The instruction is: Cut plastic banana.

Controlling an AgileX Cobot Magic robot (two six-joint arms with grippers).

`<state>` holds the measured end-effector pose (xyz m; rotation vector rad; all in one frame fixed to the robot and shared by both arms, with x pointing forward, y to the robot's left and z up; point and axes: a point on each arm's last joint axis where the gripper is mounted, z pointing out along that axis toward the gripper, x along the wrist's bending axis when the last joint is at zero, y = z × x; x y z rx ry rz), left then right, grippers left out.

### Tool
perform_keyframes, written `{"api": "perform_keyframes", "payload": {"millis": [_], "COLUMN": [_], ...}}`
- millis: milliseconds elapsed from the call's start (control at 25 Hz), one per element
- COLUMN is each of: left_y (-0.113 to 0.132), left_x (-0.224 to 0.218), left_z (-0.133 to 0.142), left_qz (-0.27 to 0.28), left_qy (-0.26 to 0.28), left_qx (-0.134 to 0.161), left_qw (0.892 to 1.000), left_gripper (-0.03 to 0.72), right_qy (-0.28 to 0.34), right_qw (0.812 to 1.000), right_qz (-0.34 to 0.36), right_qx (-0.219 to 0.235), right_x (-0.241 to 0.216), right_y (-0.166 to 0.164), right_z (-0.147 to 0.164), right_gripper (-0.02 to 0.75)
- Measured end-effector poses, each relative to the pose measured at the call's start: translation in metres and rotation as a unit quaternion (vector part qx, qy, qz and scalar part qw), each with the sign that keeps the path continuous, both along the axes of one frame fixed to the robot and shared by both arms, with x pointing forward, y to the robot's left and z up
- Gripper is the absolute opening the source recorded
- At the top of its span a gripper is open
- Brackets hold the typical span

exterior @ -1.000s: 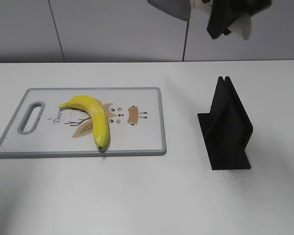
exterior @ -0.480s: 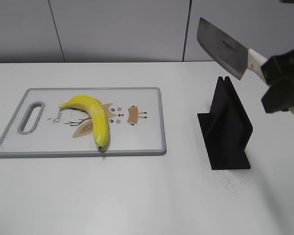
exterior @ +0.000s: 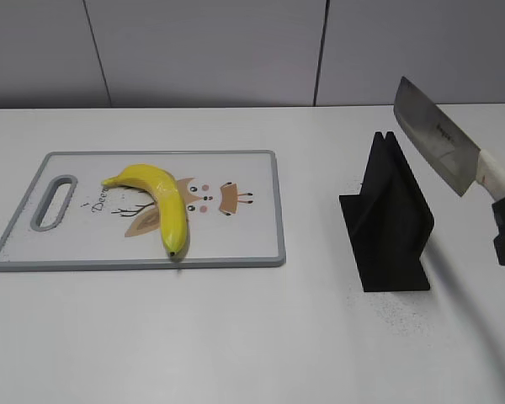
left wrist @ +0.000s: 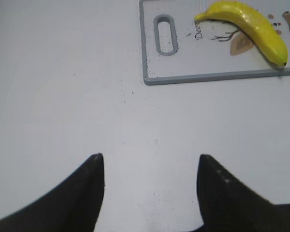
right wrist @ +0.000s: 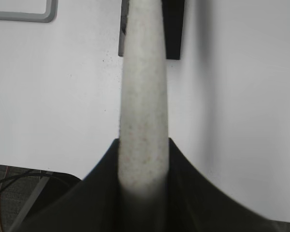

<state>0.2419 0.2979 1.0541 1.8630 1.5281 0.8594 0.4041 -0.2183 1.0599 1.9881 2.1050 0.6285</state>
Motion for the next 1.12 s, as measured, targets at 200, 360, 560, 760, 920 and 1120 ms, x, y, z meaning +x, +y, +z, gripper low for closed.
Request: {"api": "perform_keyframes", "payload": {"millis": [200, 360, 560, 760, 920, 1120], "left_y": [0.000, -0.002, -0.003, -0.003, -0.003, -0.003], "left_x": [-0.015, -0.012, -0.007, -0.006, -0.006, -0.006], "left_z": [-0.010, -0.010, -0.013, -0.013, -0.013, -0.013], "left_qz": [0.000, -0.004, -0.007, -0.007, -0.007, -0.008], "left_qy": [-0.041, -0.061, -0.073, -0.077, -0.077, -0.077], "left_qx": [0.000, -0.008, -0.017, -0.018, -0.018, -0.018], "left_qw": [0.999, 0.998, 0.997, 0.997, 0.997, 0.997], "left_gripper": [0.581, 0.581, 0.580, 0.580, 0.580, 0.580], "right_qy": [-0.016, -0.024, -0.018, -0.009, -0.020, -0.022], "right_qw": [1.000, 1.000, 1.000, 1.000, 1.000, 1.000], "right_qz": [-0.003, -0.006, -0.004, -0.006, -0.015, -0.021], "right_qx": [0.010, 0.010, 0.002, -0.010, -0.006, -0.005], "right_x": [0.002, 0.010, 0.024, 0.034, 0.038, 0.040], "right_y": [0.001, 0.004, 0.010, 0.014, 0.015, 0.015], "right_z": [-0.006, -0.011, -0.023, -0.035, -0.036, -0.038], "right_gripper": [0.162, 0.162, 0.162, 0.162, 0.162, 0.162]}}
